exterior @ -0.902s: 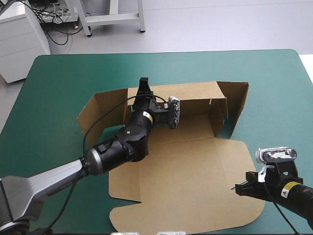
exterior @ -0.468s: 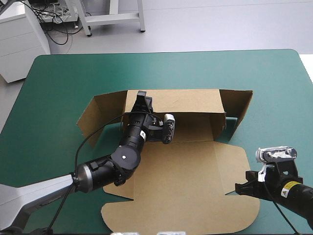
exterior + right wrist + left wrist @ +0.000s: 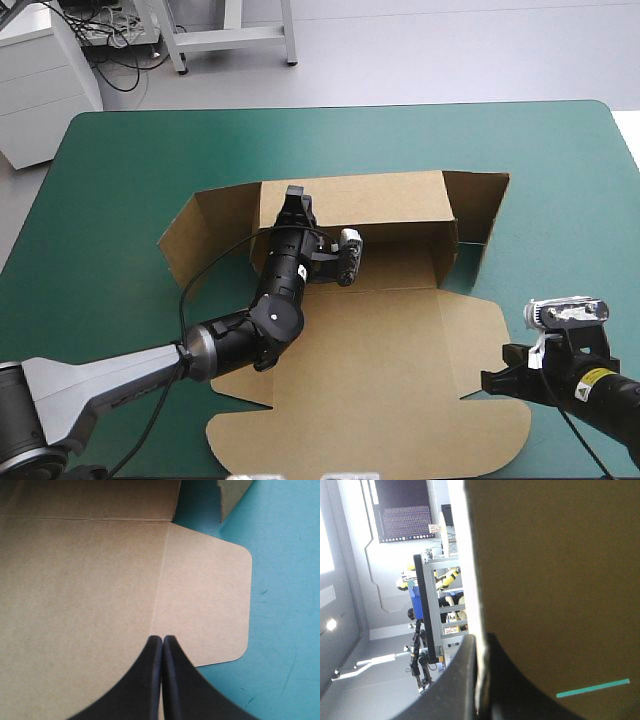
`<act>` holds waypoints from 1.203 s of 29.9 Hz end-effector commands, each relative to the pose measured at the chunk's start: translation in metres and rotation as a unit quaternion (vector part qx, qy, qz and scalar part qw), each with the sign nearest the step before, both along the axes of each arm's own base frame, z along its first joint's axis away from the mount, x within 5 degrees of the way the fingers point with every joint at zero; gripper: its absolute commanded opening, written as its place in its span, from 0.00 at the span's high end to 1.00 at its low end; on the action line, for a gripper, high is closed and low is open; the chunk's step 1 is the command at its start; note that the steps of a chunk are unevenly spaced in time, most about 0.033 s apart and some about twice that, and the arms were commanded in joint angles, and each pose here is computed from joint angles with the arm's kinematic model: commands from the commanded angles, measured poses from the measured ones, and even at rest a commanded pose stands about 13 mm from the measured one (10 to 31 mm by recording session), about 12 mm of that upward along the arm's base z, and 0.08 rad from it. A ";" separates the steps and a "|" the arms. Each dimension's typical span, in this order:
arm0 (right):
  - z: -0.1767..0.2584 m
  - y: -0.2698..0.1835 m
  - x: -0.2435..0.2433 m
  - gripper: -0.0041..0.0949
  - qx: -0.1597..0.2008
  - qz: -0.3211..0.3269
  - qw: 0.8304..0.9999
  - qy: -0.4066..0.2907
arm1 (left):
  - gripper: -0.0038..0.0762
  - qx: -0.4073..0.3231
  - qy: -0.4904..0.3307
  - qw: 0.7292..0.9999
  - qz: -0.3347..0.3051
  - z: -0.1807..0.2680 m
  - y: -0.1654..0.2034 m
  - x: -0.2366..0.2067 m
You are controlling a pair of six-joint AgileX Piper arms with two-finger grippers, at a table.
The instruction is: Fold the box
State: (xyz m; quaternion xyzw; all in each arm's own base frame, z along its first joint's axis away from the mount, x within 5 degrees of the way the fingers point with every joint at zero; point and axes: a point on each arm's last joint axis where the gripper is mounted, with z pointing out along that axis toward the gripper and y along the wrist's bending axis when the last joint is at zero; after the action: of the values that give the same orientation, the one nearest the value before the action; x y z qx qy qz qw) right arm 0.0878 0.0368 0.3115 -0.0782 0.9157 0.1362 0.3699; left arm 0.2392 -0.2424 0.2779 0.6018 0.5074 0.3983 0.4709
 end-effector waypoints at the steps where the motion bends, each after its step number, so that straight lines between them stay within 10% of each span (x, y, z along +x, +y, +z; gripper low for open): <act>1: 0.012 -0.001 0.005 0.98 -0.003 -0.006 0.999 -0.046 | 0.99 -0.052 -0.049 0.997 0.039 0.022 0.007 0.001; 17: 0.013 -0.010 0.009 0.95 -0.070 -0.013 0.995 -0.074 | 0.99 -0.065 -0.046 0.996 0.033 0.025 0.005 0.001; 21: 0.013 -0.010 0.010 0.77 -0.067 -0.016 0.995 -0.074 | 0.99 -0.065 -0.043 0.997 0.028 0.025 0.004 0.001; 28: 0.018 -0.010 0.031 0.18 -0.094 -0.043 0.993 -0.052 | 0.99 -0.062 -0.043 0.997 0.027 0.024 0.004 0.001; 36: 0.059 -0.003 0.089 0.15 -0.155 -0.062 0.984 -0.067 | 0.99 -0.061 -0.042 0.997 0.025 0.024 0.004 0.001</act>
State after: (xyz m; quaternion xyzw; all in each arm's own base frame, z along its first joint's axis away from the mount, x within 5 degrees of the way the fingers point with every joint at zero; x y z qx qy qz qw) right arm 0.1555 0.0319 0.3457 -0.0832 0.9219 -0.0166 0.3780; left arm 0.2411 -0.2414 0.2794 0.5639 0.5435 0.3849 0.4883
